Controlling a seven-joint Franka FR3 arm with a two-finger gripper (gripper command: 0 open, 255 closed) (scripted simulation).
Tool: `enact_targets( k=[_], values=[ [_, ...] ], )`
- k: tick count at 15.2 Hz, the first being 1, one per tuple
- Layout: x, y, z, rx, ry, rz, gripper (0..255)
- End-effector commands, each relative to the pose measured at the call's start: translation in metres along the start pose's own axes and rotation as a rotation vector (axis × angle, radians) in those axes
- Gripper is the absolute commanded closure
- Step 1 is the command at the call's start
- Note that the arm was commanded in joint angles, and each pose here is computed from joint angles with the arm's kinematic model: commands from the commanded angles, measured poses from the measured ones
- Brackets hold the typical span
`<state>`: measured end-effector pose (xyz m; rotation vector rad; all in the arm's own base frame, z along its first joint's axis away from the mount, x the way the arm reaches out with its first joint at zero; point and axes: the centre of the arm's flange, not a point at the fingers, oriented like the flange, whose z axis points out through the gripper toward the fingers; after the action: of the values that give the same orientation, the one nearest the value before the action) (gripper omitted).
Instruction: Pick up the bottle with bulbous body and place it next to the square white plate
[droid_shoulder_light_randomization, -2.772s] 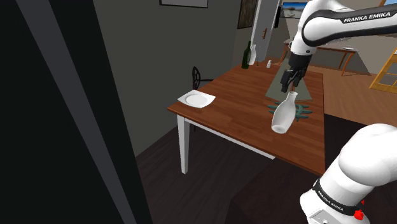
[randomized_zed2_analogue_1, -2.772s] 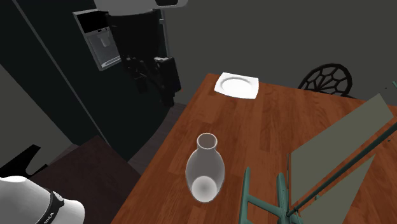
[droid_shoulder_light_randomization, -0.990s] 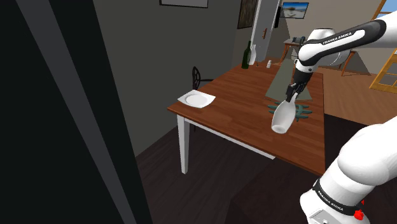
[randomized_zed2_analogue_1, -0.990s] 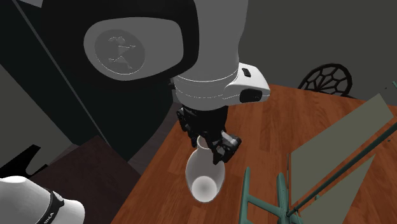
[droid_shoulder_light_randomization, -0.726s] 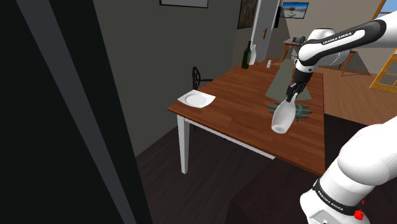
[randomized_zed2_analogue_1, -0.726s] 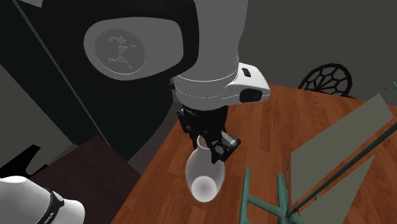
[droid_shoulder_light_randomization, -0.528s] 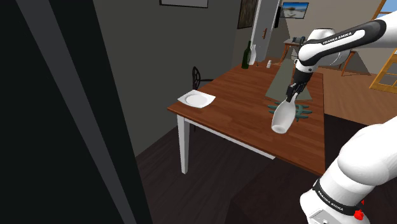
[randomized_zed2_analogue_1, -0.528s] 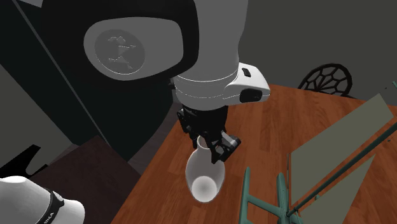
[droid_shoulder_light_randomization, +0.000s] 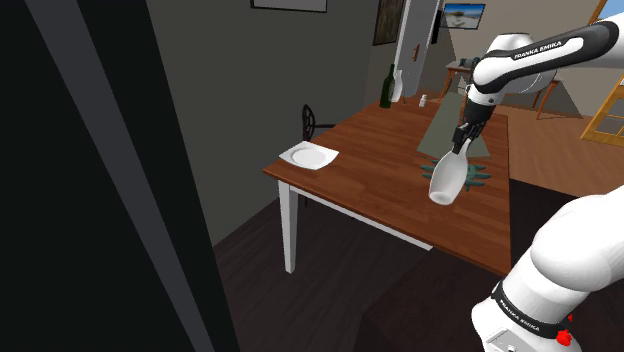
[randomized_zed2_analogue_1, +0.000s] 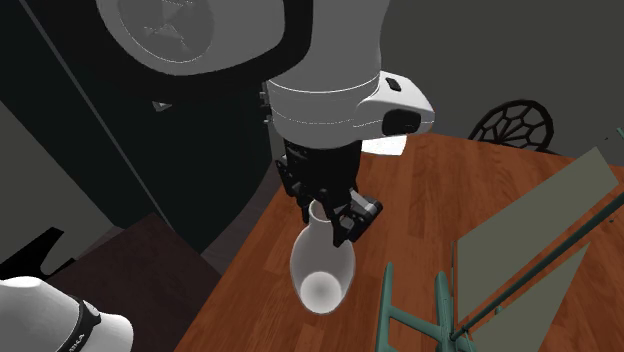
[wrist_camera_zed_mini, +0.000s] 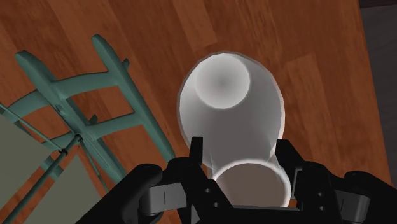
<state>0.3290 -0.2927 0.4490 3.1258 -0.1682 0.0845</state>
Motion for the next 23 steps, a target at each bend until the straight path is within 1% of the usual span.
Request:
enact_targets(
  k=[1,23],
  values=[
    [0.001,0.001,-0.011,0.000,0.000,0.000,255],
    [0.007,0.002,-0.126,0.000,0.000,0.000,255]
  ],
)
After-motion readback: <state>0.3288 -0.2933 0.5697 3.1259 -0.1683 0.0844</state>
